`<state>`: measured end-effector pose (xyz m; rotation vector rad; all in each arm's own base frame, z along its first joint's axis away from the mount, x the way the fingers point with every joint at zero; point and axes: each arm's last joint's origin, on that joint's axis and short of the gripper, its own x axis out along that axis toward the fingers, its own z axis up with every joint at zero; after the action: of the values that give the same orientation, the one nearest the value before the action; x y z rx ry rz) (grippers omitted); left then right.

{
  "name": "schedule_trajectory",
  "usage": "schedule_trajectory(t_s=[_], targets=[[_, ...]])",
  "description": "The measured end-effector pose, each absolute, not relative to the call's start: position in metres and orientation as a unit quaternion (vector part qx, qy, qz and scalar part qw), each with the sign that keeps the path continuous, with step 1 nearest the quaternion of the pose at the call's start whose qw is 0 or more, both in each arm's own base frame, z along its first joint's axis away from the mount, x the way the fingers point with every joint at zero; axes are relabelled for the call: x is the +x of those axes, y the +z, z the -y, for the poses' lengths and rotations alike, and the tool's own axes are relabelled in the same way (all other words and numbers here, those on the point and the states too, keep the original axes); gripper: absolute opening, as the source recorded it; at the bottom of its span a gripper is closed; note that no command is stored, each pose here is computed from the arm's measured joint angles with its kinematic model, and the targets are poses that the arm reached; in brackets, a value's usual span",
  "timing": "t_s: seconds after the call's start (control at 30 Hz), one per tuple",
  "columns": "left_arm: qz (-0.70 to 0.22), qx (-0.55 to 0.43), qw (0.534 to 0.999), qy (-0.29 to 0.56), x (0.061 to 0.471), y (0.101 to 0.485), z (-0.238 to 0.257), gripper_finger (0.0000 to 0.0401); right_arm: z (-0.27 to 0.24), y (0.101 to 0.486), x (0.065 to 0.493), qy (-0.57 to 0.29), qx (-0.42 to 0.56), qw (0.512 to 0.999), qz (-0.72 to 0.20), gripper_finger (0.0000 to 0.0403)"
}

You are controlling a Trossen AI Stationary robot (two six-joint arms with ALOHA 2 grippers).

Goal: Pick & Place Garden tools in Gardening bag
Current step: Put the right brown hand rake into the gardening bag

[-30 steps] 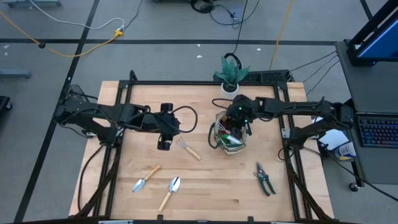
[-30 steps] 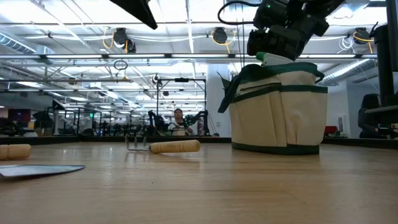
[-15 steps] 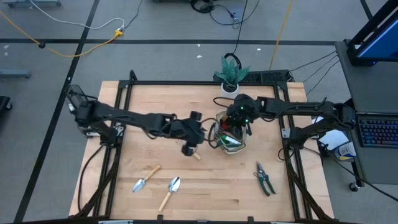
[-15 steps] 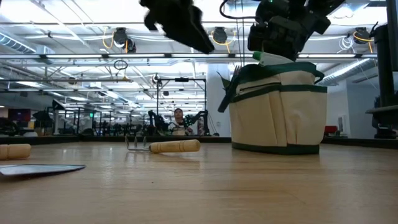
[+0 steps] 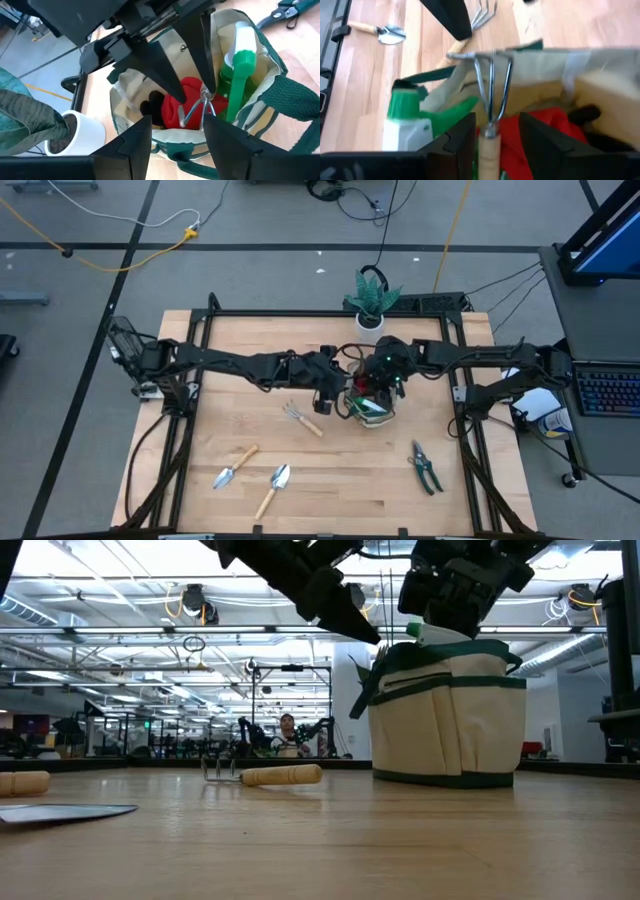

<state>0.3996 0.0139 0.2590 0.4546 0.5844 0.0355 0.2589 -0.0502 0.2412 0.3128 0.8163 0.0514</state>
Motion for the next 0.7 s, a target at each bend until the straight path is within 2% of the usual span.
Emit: schedule_trajectory(t_s=[0.33, 0.53, 0.7], targets=[[-0.292, 0.225, 0.930, 0.008, 0.399, 0.258, -0.013, 0.0184, 0.055, 0.246, 0.264, -0.006, 0.106, 0.926, -0.362, 0.0145], [-0.294, 0.243, 0.924, -0.008, 0.398, 0.257, -0.004, 0.0184, 0.056, 0.233, 0.262, -0.003, 0.102, 0.930, -0.353, 0.0146], [-0.293, 0.253, 0.922, -0.014, 0.398, 0.257, 0.000, 0.0184, 0.058, 0.225, 0.260, 0.060, 0.141, 0.935, -0.319, 0.0146]])
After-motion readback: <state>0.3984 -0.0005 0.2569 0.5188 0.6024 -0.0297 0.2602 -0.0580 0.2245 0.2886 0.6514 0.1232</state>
